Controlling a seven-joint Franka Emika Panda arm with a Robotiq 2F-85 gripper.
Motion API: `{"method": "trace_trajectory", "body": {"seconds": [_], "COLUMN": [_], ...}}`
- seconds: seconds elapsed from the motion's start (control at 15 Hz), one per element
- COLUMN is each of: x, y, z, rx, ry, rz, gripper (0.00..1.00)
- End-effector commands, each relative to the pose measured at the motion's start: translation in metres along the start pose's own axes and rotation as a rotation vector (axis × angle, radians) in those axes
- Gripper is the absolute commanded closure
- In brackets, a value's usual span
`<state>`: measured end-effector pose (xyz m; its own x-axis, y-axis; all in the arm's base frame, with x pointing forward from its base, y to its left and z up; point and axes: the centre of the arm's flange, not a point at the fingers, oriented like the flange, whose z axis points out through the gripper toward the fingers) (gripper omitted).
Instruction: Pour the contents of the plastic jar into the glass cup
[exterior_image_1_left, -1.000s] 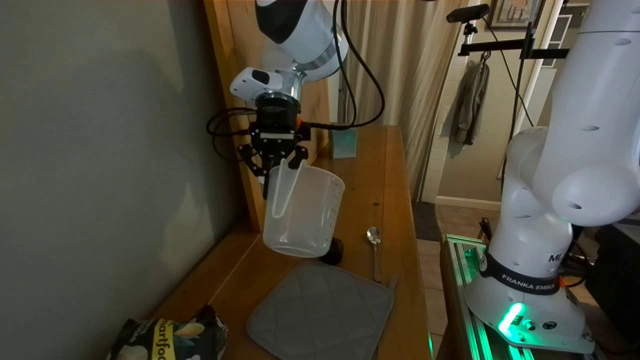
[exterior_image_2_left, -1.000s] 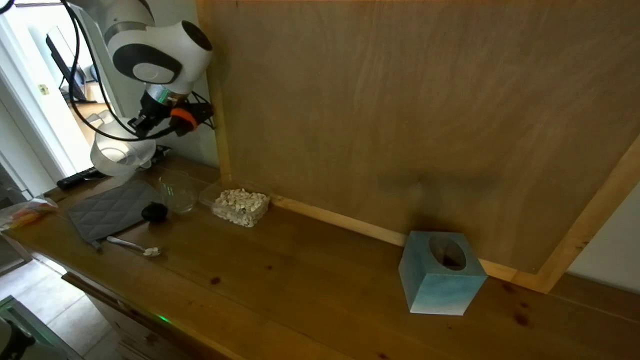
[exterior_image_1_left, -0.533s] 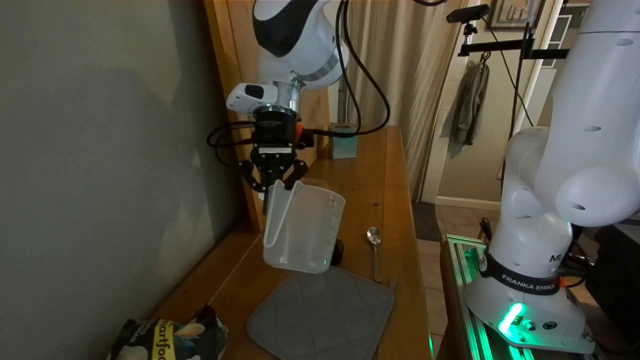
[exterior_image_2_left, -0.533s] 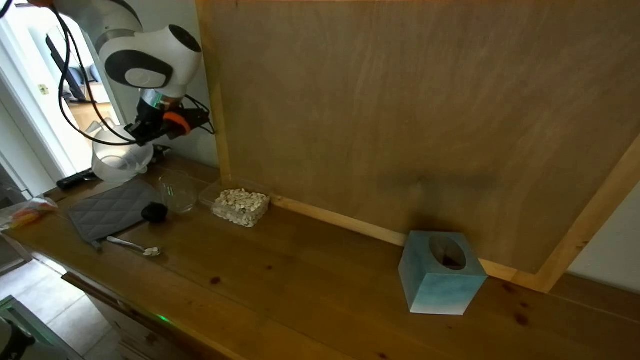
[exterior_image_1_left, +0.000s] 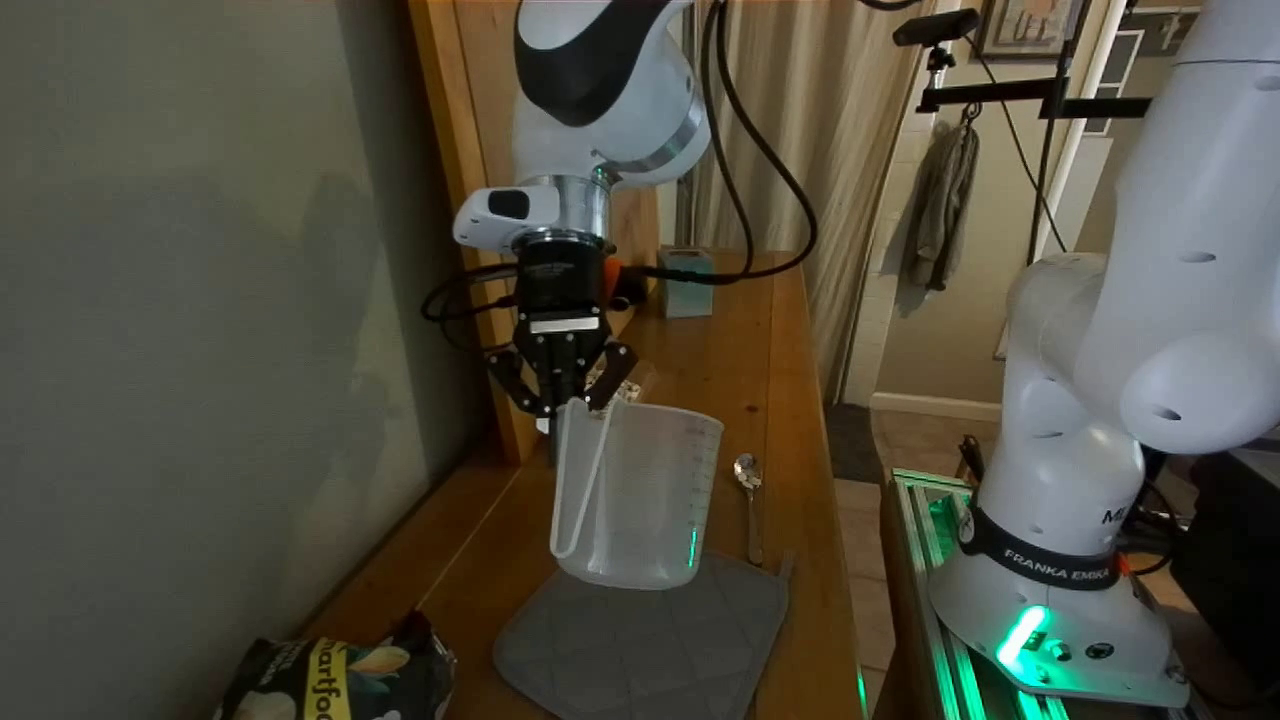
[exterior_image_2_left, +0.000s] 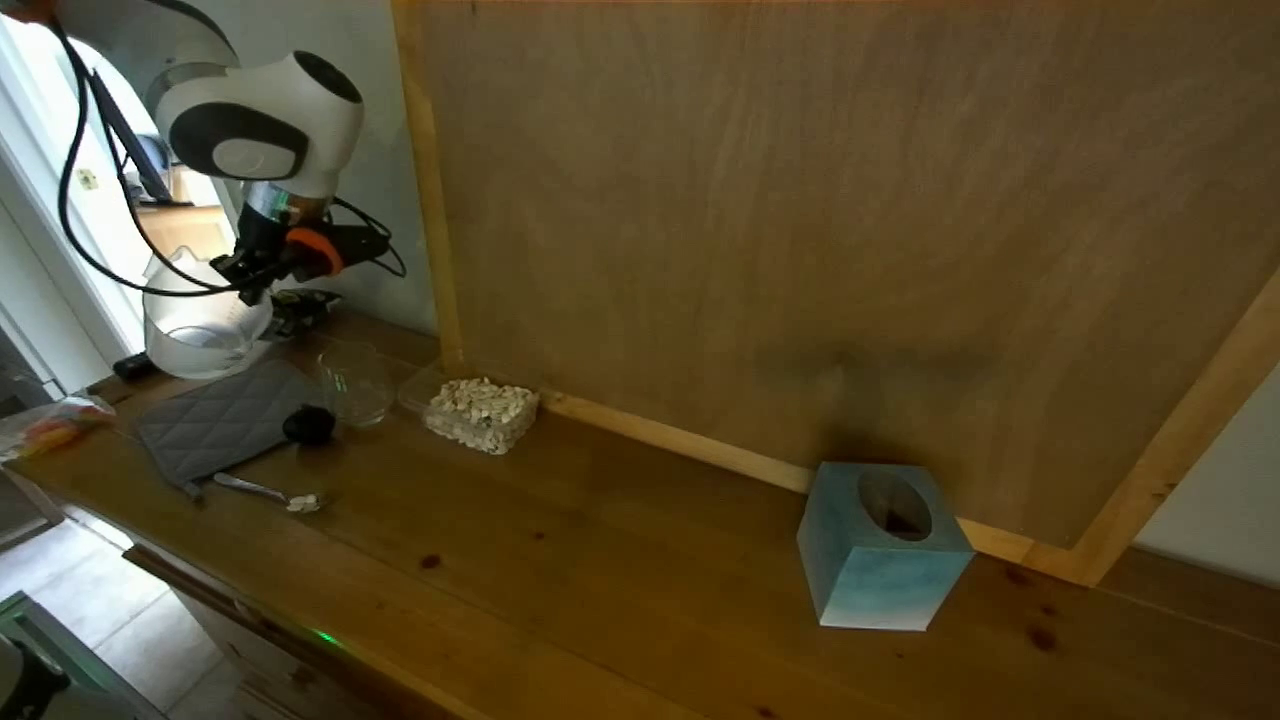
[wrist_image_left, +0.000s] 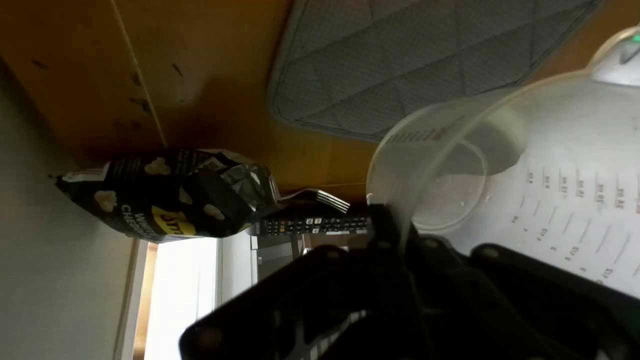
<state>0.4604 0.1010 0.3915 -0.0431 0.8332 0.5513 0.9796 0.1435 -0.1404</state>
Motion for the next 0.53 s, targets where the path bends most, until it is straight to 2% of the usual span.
{"method": "trace_trajectory", "body": {"seconds": [0.0,0.47], "x": [0.0117,0.0172], "y": [-0.0163,-0.0254], "z": [0.0051,0.0043], "rx": [-0.021,0.004], "ry": [-0.115,-0.317], "rz": [0.028,0.078], "gripper": [0.99,0.99]}}
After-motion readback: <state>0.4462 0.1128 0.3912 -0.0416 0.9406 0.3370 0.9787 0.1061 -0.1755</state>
